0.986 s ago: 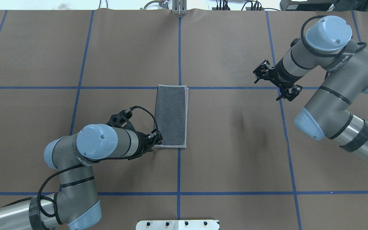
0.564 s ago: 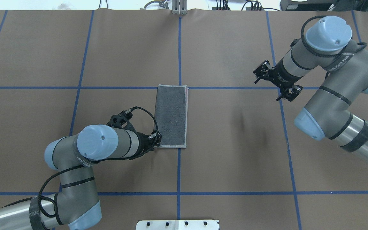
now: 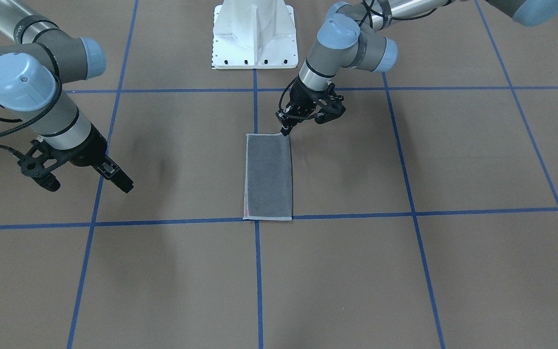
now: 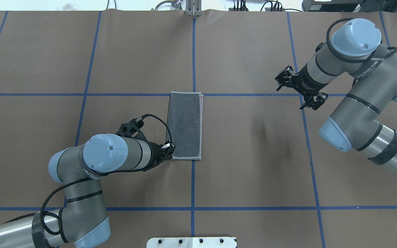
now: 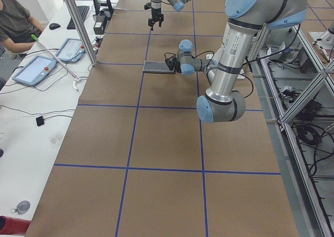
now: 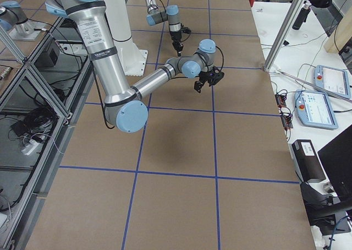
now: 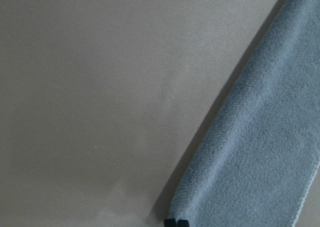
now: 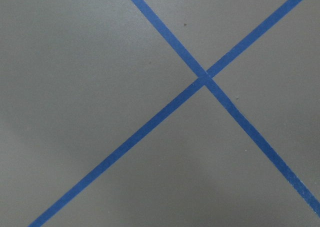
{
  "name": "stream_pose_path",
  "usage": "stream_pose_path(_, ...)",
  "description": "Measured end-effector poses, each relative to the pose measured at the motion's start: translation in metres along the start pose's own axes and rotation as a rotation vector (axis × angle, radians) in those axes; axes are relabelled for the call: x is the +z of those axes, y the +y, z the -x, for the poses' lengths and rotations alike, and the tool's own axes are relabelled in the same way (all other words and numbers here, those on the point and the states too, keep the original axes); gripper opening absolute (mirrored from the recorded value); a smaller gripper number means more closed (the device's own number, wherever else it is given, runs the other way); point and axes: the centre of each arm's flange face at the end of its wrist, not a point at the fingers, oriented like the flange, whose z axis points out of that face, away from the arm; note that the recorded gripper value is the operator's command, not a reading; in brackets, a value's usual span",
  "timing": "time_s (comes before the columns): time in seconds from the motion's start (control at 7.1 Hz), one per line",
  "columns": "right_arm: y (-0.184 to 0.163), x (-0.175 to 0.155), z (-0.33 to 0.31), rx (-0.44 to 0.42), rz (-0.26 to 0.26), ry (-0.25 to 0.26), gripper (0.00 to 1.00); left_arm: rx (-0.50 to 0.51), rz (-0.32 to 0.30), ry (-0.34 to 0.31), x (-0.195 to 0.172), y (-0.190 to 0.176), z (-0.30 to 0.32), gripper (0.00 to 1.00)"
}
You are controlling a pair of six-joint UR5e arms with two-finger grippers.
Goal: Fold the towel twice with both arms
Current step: 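Lift the strip's near end with the left gripper and fold it over the far end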
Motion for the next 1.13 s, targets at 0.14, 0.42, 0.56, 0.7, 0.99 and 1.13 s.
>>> stream_pose_path(0.14, 0.000, 0.000, 0.000, 0.000, 0.000, 0.000, 1.00, 0.003, 0.011, 0.023, -0.011, 0.004, -0.006, 0.00)
stream_pose_path(0.42, 0.000, -0.002, -0.001, 0.000, 0.001, -0.003, 1.00, 0.002, 0.009, 0.060, -0.025, 0.001, -0.022, 0.00)
stream_pose_path(0.56, 0.000, -0.002, -0.002, 0.000, 0.001, -0.001, 1.00, -0.009, -0.015, 0.078, -0.030, -0.016, -0.036, 0.00)
stream_pose_path(0.7, -0.001, -0.001, -0.003, -0.001, 0.001, 0.000, 1.00, -0.029, -0.049, 0.101, -0.033, -0.038, -0.059, 0.00)
stream_pose_path(0.99, -0.001, 0.001, -0.005, -0.002, 0.001, 0.004, 1.00, -0.072, -0.117, 0.116, -0.023, -0.082, -0.104, 0.00)
stream_pose_path(1.13, -0.001, 0.002, -0.005, -0.002, 0.001, 0.006, 1.00, -0.086, -0.142, 0.120, -0.020, -0.099, -0.123, 0.00)
